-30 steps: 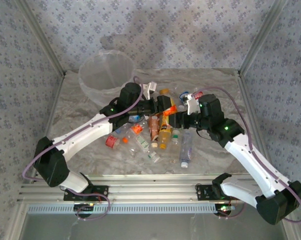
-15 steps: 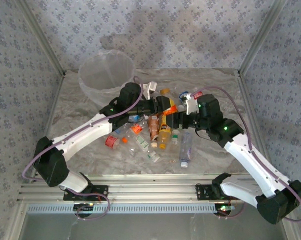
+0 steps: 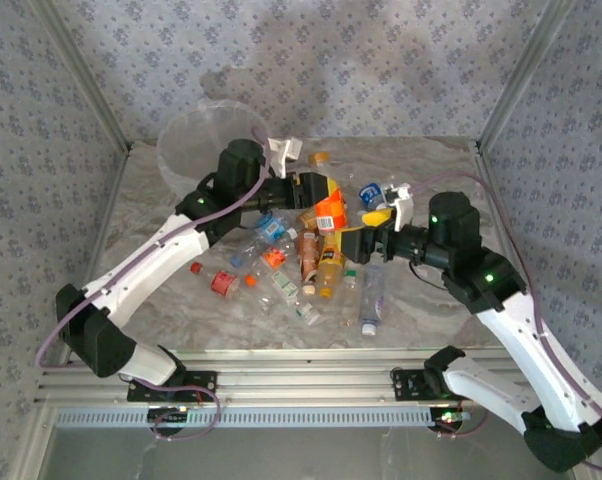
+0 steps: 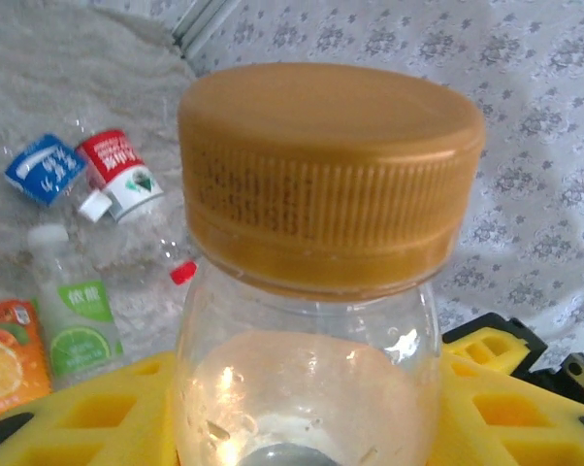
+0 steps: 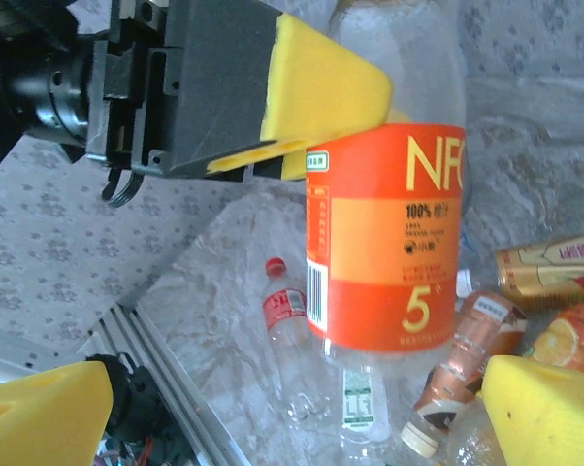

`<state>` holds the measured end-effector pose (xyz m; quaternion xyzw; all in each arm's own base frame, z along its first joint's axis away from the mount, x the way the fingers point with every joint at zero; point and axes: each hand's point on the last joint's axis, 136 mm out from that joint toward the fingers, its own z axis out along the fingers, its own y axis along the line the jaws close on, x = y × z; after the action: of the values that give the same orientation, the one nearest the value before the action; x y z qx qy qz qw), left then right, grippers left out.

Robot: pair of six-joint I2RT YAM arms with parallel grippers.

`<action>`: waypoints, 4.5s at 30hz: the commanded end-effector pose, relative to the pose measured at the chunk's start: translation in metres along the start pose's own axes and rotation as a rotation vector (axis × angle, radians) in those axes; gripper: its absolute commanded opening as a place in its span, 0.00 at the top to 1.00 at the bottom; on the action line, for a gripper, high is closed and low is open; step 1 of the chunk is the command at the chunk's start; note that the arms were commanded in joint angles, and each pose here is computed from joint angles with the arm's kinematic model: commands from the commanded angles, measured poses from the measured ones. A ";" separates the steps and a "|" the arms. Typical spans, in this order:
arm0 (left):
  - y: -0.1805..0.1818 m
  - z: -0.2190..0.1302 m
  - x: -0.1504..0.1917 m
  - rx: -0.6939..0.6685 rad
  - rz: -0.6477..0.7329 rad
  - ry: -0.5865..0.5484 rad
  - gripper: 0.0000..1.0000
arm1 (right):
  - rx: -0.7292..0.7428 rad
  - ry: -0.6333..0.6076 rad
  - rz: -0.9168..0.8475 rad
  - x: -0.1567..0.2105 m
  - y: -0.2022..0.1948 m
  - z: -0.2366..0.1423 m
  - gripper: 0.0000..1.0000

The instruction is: Put the plastic bottles in the bin

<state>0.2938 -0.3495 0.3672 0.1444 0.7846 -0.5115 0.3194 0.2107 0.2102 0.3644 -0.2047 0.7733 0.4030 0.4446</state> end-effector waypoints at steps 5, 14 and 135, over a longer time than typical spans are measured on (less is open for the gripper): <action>-0.023 -0.053 -0.026 -0.111 0.390 -0.004 0.51 | -0.049 -0.082 -0.035 -0.017 0.022 -0.028 0.00; 0.006 -0.104 -0.070 -0.434 0.618 -0.069 0.54 | -0.006 -0.088 -0.032 -0.014 0.015 -0.031 0.00; 0.158 -0.139 -0.090 -0.619 0.233 -0.012 0.17 | 0.399 0.104 0.129 0.062 -0.084 -0.016 0.14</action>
<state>0.4105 -0.1323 0.3280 0.1157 0.9049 -0.1574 0.3780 0.2225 0.1584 0.2917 -0.1001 0.8575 0.2815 0.4188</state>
